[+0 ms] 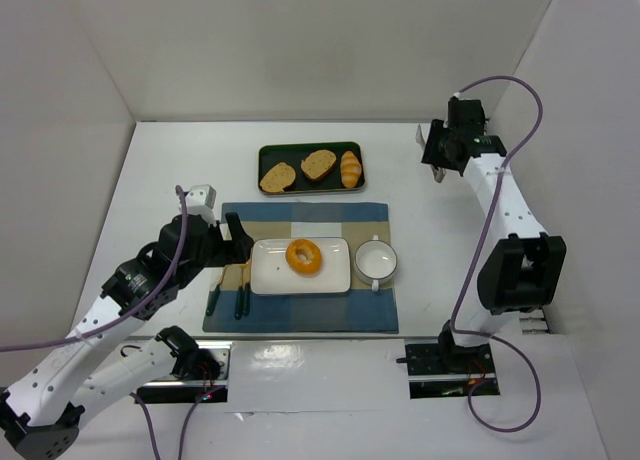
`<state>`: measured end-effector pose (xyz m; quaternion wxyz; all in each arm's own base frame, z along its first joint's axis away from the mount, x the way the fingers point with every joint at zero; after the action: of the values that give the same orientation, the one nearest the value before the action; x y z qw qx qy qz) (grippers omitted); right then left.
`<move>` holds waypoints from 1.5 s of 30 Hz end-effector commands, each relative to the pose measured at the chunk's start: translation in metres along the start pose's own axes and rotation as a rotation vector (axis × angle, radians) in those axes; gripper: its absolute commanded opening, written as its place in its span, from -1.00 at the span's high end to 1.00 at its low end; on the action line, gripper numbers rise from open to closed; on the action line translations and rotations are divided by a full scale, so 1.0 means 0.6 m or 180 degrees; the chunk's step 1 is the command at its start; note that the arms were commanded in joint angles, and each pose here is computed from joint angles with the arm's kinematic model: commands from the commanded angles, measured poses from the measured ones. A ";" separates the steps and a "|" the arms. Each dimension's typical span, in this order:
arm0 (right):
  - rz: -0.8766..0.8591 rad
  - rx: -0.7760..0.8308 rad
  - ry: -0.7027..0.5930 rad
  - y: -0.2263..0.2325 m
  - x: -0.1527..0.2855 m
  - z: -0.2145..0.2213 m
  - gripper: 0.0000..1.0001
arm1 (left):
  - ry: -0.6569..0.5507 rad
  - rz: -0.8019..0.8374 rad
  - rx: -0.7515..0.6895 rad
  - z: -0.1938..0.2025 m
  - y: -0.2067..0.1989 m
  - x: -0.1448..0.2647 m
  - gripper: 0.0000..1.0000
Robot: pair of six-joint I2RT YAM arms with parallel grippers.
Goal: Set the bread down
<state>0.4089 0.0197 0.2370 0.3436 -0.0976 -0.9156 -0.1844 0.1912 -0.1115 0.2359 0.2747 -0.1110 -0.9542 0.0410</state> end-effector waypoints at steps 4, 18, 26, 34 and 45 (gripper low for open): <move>-0.0070 -0.0118 -0.0344 -0.015 -0.027 -0.068 -0.04 | -0.0054 0.0031 -0.0011 -0.006 -0.003 0.001 -0.92; -0.0060 -0.0211 0.0147 -0.034 -0.110 -0.007 -0.02 | 0.0003 0.0011 -0.0030 -0.009 -0.007 -0.007 -0.92; -0.0020 -0.0217 0.0541 -0.044 -0.149 0.045 -0.02 | 0.0024 -0.0028 -0.0040 -0.009 -0.007 -0.015 -0.92; -0.0003 -0.0145 0.0812 -0.048 -0.153 0.101 0.03 | 0.0050 -0.0037 -0.0078 -0.012 -0.010 -0.023 -0.92; 0.0159 -0.0016 0.1163 -0.051 -0.156 0.187 0.03 | 0.0036 -0.0063 -0.0106 -0.015 -0.011 -0.031 -0.92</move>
<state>0.4047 0.0327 0.0888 0.5092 -0.0804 -0.8339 -0.1969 0.2035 -0.1197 0.2174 0.3091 -0.1023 -0.9453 0.0193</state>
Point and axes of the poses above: each gripper's point midway between its finger pads, its own x axis back along the fingers, its own y axis along the line the jaws close on, z = x × y, the point moved 3 cm from there along x, back along the fingers, and after that the axes turned 12 degrees about -x, right-handed, at the moved point
